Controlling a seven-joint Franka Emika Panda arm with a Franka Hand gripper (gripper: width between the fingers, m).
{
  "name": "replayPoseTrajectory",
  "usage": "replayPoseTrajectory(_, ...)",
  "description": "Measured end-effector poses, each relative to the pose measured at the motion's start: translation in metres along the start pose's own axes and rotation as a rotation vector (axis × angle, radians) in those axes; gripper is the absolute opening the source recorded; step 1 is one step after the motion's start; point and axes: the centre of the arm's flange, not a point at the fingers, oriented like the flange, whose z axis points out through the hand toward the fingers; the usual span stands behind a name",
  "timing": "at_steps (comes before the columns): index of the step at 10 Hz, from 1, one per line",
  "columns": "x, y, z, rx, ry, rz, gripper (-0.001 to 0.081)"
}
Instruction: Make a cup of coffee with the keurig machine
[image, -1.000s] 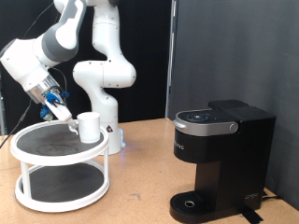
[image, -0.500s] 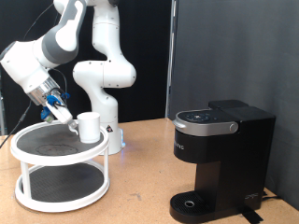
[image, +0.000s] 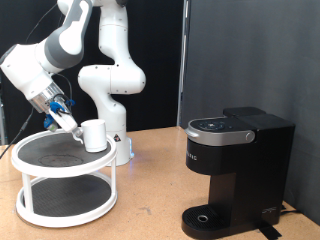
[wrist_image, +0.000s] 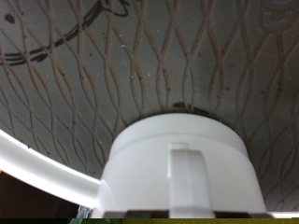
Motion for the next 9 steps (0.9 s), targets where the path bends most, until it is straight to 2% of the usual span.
replayPoseTrajectory(1, -0.003, 0.002, -0.004, -0.026, -0.009, 0.011, 0.0007)
replayPoseTrajectory(4, -0.023, 0.014, -0.038, -0.121, -0.041, 0.056, 0.0000)
replayPoseTrajectory(6, -0.033, 0.021, -0.059, -0.152, -0.045, 0.048, 0.0000)
replayPoseTrajectory(9, -0.037, 0.023, -0.046, -0.175, -0.038, 0.069, 0.0000)
